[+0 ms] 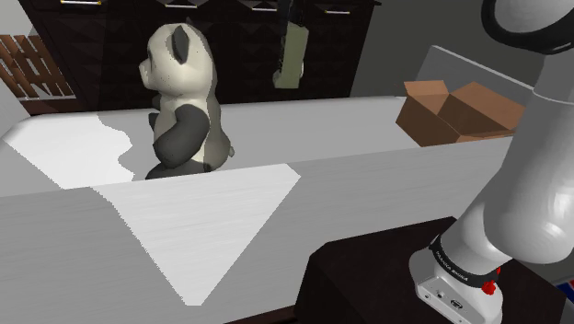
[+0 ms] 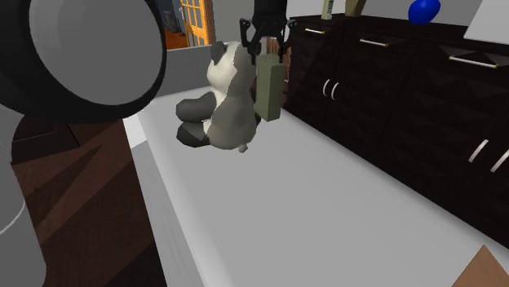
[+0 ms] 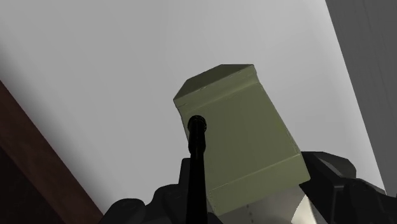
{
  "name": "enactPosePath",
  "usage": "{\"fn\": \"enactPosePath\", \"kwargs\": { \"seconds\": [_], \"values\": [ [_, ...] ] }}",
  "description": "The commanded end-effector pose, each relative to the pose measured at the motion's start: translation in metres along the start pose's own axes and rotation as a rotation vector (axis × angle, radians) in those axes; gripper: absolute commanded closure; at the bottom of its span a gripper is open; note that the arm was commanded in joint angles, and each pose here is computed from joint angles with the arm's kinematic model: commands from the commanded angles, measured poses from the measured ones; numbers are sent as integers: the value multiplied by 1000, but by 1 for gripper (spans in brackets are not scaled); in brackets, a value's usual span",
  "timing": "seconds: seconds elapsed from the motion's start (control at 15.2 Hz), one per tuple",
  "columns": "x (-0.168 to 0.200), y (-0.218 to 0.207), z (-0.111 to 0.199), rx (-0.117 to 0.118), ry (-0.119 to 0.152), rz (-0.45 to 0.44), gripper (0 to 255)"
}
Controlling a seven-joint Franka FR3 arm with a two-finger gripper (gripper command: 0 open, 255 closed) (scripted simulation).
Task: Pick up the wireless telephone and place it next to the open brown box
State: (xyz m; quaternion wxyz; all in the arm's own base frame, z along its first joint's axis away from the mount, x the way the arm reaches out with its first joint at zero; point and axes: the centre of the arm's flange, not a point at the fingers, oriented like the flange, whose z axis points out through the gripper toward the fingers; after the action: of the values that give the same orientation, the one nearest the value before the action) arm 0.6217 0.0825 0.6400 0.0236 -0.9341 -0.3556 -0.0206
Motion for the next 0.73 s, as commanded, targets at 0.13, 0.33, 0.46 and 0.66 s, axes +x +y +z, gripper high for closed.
{"fn": "enactPosePath", "kwargs": {
  "seconds": [0.13, 0.33, 0.46, 0.66],
  "values": [
    [-49, 17, -9, 0, 0, -1, 255],
    [-86, 31, -14, 0, 0, -1, 255],
    [-110, 41, -18, 0, 0, -1, 255],
    [-147, 54, -24, 0, 0, -1, 255]
  ]
}}
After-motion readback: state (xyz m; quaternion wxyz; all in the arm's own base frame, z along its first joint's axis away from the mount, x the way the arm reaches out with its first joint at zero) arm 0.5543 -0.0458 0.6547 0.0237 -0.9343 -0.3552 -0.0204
